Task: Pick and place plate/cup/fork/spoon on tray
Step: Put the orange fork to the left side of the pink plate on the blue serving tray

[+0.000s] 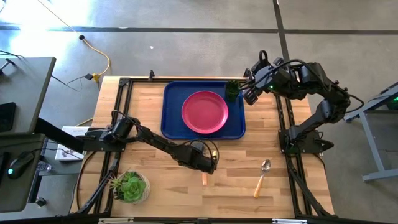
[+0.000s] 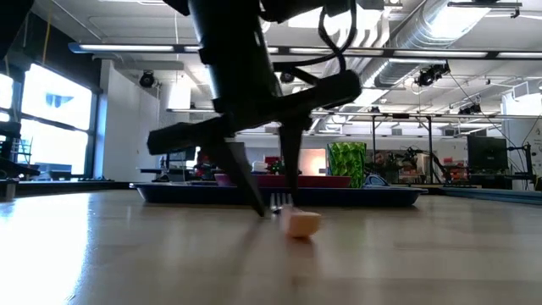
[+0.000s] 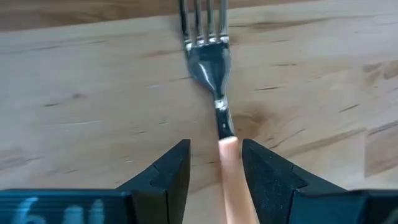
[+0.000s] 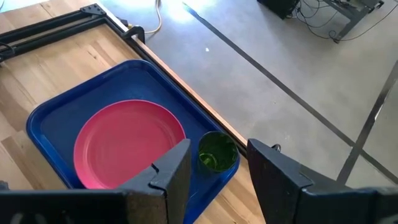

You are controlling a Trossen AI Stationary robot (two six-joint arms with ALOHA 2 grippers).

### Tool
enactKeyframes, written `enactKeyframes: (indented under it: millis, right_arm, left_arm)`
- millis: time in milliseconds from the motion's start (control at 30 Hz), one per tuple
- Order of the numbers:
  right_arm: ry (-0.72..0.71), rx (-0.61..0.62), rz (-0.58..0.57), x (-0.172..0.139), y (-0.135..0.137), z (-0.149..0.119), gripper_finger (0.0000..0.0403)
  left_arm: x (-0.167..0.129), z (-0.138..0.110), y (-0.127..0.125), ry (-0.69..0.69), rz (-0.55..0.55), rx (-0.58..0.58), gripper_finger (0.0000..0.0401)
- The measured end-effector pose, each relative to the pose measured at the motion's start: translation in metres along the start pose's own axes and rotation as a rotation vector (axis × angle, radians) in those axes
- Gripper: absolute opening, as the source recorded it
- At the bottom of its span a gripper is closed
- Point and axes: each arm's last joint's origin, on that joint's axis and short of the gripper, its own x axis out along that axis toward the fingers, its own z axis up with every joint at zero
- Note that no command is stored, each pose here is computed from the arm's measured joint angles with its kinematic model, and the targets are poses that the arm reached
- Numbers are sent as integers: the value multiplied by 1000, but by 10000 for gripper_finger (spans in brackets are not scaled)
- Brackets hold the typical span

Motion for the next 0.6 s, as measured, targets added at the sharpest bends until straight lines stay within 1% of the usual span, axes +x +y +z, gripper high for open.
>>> enactKeyframes:
  millis: [233, 467, 600]
  right_arm:
    - [0, 0, 0, 0, 0, 0, 149]
    - [0, 0, -1, 0, 0, 0, 149]
    - [0, 0, -1, 0, 0, 0, 149]
  left_arm:
    - [0, 1, 1, 1, 10, 16, 124]
    - [-1, 2, 9, 11, 97, 51, 124]
    - [-1, 3, 12, 9, 125, 69, 124]
